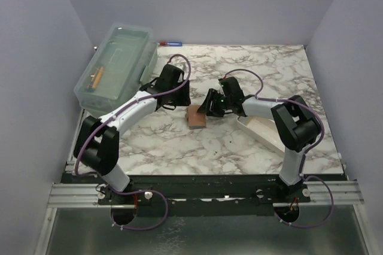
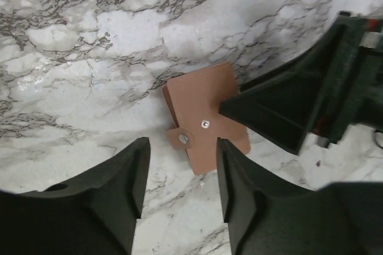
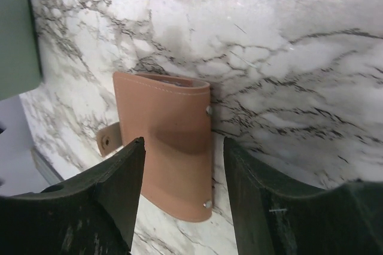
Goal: Put the credit cards into the card holder
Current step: Open the card holder at the center of the board.
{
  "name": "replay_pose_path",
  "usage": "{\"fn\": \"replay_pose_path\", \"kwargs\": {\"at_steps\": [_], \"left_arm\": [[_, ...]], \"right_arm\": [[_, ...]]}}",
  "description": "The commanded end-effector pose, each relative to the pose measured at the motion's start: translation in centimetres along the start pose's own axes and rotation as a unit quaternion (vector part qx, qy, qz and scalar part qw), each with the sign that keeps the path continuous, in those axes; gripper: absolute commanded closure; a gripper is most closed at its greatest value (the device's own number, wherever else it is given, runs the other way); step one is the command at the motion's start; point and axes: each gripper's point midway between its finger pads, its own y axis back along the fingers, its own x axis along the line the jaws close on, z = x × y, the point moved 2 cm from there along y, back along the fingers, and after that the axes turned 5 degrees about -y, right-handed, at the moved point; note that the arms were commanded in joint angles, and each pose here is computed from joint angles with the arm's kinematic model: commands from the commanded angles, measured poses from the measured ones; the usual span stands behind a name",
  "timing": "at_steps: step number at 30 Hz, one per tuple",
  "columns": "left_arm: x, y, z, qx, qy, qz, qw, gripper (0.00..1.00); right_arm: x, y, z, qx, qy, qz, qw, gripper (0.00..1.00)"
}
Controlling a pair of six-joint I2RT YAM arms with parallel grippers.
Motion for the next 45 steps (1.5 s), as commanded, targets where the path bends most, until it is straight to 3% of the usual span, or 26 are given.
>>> {"fn": "replay_pose_path", "kwargs": {"at_steps": [1,6,11,13,17,26,30,33,40,45], "left_arm": [[1.0,-2.7,-2.6,0.074,0.013,0.027,0.997,0.42],[1.0,-4.3,-3.7,0.109,0.023,0.029,0.993,0.28],[1.4,-5.1,-4.8,0.133,0.015,0.046,0.990,0.30],[1.3,-5.1,-5.0,0.138,0.014,0.042,0.989,0.35],[1.5,-4.2,-4.0,0.117,0.008,0.053,0.992,0.58],[0.9,-5.1,-5.5,0.152,0.010,0.026,0.988,0.56],[1.2,-5.0,-5.5,0.159,0.004,0.035,0.987,0.77],[1.1,-3.8,-4.4,0.138,-0.003,0.035,0.990,0.99],[0.6,0.4,-0.9,0.060,-0.013,0.035,0.998,1.00],[-0.1,1.6,-0.1,0.043,-0.013,0.020,0.999,1.00]], "right_arm": [[-2.6,1.5,-0.5,0.004,0.021,-0.083,0.996,0.42],[-1.8,1.9,-0.4,0.010,0.035,-0.073,0.997,0.45],[-1.3,1.5,-0.7,0.018,0.041,-0.067,0.997,0.46],[-1.0,1.4,-0.9,0.018,0.046,-0.064,0.997,0.46],[-0.6,1.6,-0.8,0.013,0.059,-0.072,0.996,0.46],[0.3,2.5,-0.6,-0.002,0.068,-0.072,0.995,0.46],[0.7,2.7,-0.8,-0.008,0.075,-0.080,0.994,0.46],[0.9,3.0,-0.9,-0.012,0.084,-0.082,0.993,0.45],[1.6,3.6,-1.4,-0.006,0.090,-0.065,0.994,0.43],[3.1,4.3,-1.0,-0.018,0.094,-0.036,0.995,0.32]]}}
